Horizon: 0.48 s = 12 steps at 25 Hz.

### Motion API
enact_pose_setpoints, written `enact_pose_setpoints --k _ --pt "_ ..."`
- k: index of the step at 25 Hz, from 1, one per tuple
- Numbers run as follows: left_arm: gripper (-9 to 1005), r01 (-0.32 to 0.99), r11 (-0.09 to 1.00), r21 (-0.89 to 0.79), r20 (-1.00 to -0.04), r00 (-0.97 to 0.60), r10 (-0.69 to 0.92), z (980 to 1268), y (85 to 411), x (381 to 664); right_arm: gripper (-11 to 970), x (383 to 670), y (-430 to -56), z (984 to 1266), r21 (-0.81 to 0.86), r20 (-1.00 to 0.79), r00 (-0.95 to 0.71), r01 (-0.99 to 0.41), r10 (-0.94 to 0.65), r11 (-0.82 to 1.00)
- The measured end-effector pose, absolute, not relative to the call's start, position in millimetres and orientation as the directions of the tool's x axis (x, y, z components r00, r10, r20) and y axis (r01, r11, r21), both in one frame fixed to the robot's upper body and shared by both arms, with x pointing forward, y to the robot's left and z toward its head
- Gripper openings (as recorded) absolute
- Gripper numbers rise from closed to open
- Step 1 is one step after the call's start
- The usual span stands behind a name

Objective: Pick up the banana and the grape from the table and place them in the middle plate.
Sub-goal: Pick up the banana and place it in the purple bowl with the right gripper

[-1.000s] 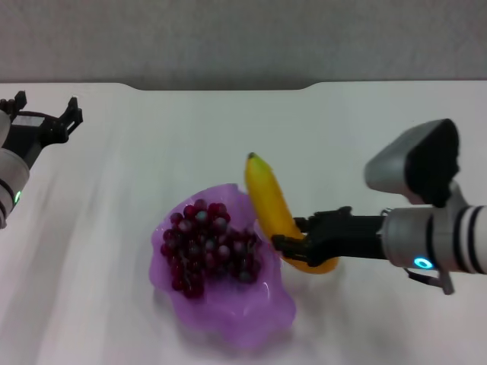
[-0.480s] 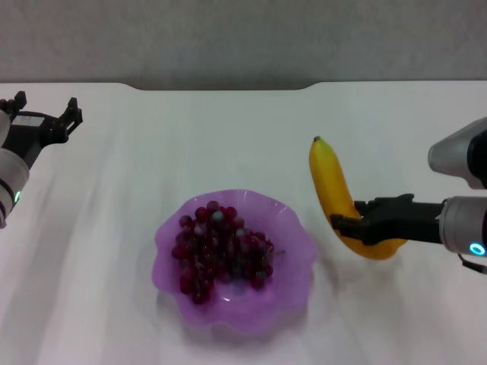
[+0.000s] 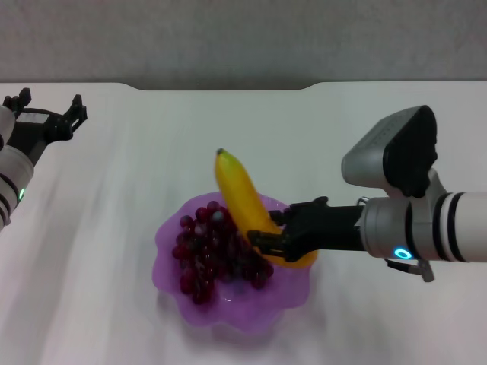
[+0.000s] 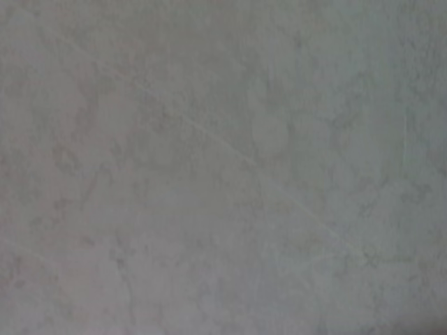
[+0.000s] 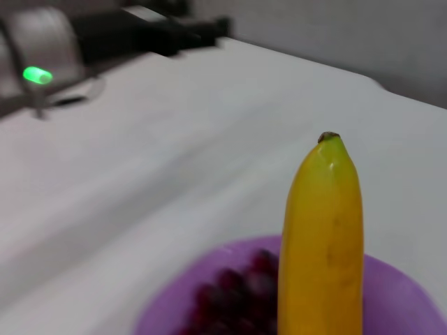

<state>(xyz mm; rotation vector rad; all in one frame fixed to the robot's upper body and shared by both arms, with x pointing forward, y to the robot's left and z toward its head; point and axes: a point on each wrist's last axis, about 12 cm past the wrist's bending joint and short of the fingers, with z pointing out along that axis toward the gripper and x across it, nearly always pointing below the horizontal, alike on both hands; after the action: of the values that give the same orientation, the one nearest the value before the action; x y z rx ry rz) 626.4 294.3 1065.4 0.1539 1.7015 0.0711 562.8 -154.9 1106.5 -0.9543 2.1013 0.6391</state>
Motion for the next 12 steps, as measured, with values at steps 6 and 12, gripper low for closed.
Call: enact_pose_setpoints --k 6,12 --pt "890 0.06 0.989 0.135 -0.981 -0.13 0.142 1065.2 294.3 626.2 539 562.0 -148.5 1107.9 0.132 -0.798 -0.433 -0.804 -0.419 0.58" --pt "890 0.06 0.989 0.133 -0.982 -0.126 0.139 1066.5 293.4 627.3 568 569.8 -148.0 1097.2 0.118 -0.783 -0.446 -0.791 -0.434 0.601"
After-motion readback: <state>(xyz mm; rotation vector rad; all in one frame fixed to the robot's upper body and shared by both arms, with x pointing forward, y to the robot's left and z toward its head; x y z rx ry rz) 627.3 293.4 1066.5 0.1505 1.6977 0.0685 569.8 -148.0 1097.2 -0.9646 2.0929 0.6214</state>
